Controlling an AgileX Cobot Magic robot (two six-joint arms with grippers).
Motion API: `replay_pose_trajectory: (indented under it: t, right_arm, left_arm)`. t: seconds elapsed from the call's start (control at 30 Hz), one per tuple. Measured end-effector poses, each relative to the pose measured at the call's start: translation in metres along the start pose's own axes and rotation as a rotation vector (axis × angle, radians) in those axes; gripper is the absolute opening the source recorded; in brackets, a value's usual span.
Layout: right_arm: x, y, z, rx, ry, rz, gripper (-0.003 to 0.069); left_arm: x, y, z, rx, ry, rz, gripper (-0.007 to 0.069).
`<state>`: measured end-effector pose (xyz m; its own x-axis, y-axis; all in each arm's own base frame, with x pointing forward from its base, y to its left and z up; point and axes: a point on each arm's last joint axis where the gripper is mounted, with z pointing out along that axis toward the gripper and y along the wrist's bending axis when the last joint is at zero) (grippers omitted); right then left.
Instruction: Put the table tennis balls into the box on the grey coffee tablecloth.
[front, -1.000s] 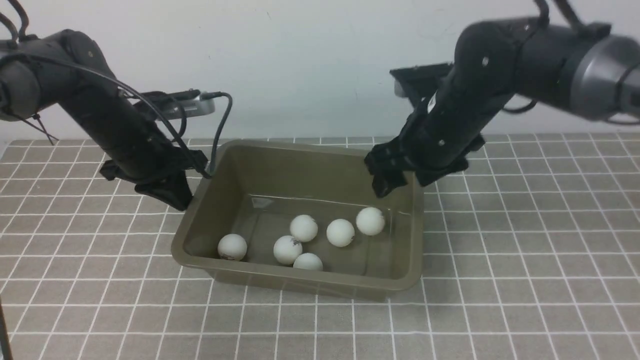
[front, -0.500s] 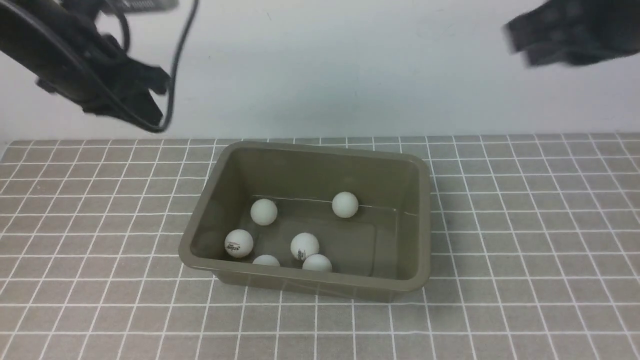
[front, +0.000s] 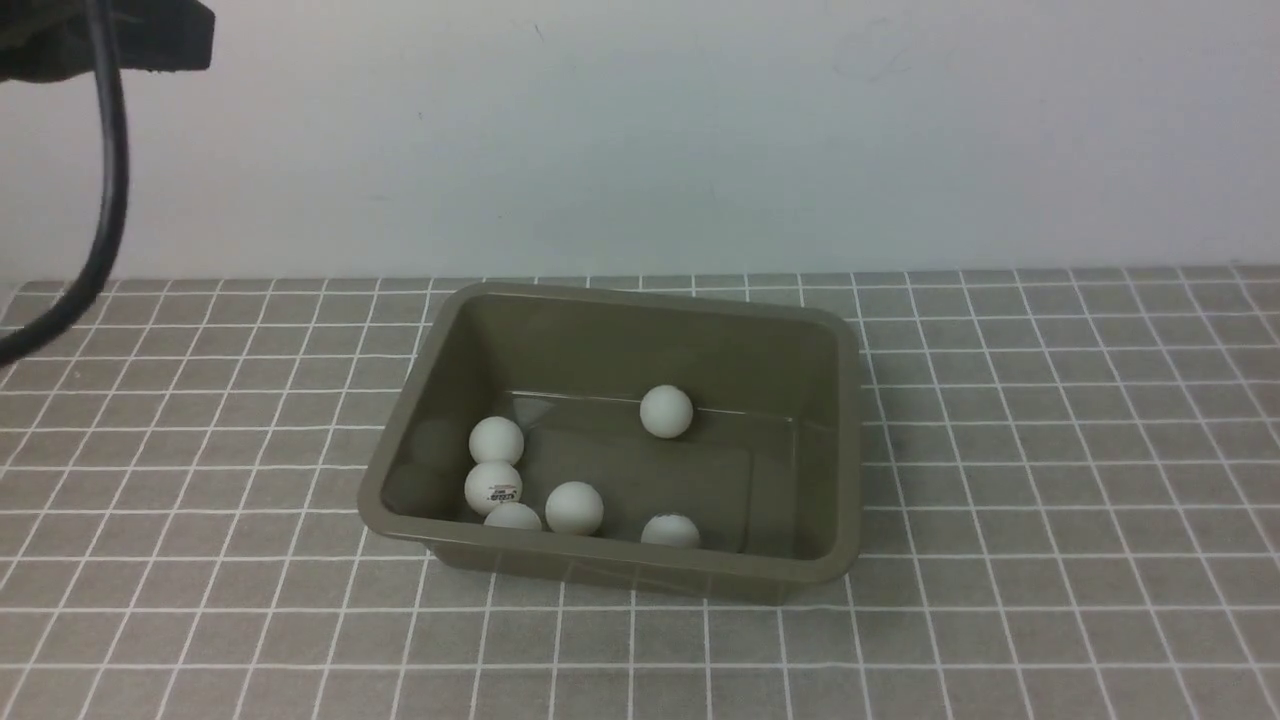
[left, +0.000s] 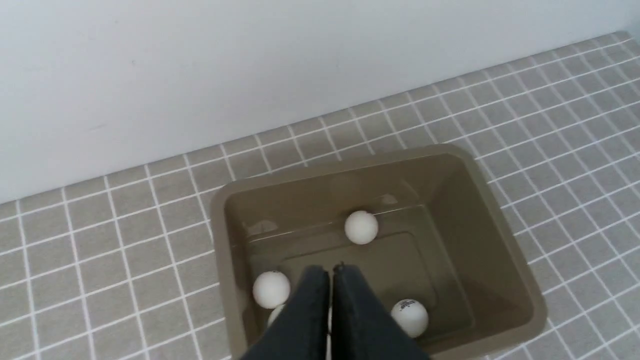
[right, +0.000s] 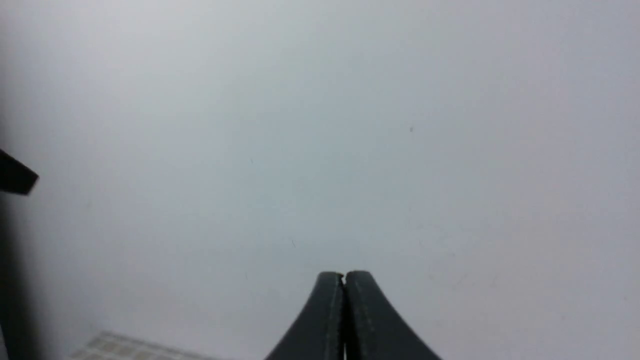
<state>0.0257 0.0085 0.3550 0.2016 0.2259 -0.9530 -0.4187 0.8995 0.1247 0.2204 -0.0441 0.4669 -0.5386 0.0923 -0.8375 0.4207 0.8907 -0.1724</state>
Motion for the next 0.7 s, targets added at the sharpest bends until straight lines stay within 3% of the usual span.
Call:
replay_pose_trajectory:
  t: [0.27,0.5,0.7]
  right_arm:
    - [0.011,-0.003,-0.024,0.002,-0.104,-0.025,-0.0015]
    - [0.01,-0.004,-0.024,0.008,-0.109,-0.058,-0.0015]
    - [0.01,-0.004,-0.024,0.009,-0.109,-0.061,-0.0015]
  left_arm:
    - [0.024,-0.013,-0.012,0.051,-0.145,-0.008,-0.0005]
    - [0.089,-0.025,-0.029,0.024,-0.205,0.065,-0.0005]
    - [0.136,-0.036,-0.043,0.023,-0.309,0.028,-0.0005]
